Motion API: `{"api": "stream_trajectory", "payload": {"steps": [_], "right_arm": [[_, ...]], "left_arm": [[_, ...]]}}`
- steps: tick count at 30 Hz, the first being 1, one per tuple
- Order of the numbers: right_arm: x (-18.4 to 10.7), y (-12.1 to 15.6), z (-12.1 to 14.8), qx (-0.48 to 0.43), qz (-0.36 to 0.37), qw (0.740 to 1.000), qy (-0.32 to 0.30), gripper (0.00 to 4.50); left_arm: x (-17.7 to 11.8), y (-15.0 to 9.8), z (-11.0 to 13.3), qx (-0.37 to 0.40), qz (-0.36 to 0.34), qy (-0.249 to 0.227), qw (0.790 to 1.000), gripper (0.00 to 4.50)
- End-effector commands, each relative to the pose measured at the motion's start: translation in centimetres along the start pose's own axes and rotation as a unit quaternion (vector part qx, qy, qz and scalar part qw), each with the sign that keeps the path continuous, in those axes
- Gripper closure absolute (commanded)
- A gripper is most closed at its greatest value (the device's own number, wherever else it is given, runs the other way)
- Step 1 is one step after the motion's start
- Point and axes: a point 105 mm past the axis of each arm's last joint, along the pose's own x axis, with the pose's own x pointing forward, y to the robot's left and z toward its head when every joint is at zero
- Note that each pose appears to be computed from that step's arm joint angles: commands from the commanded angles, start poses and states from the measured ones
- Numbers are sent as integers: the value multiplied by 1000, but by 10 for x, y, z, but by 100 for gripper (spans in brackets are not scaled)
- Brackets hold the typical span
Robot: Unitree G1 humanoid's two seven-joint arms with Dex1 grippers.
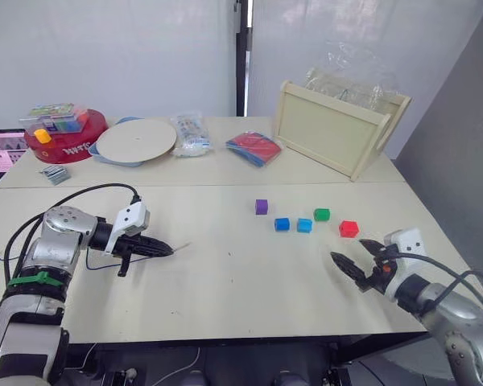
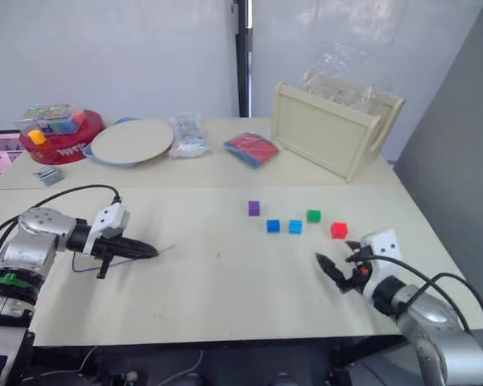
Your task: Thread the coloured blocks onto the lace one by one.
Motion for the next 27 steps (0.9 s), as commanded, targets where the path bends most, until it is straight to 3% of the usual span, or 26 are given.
{"api": "stream_trajectory", "payload": {"steps": [1, 12, 20, 27], "right_arm": [[11, -9, 2, -3, -82, 996, -26, 0], [49, -17, 4, 2, -142, 988, -54, 0], [83, -29, -1, 7, -162, 986, -38, 0], [81, -28, -3, 24, -176, 983, -43, 219]], "left_arm": [[-3, -6, 14, 8, 1, -6, 1000, 449], [13, -24, 10, -1, 7, 6, 1000, 449], [17, -31, 8, -8, 17, 2, 1000, 449], [17, -32, 6, -10, 23, 2, 1000, 450]]}}
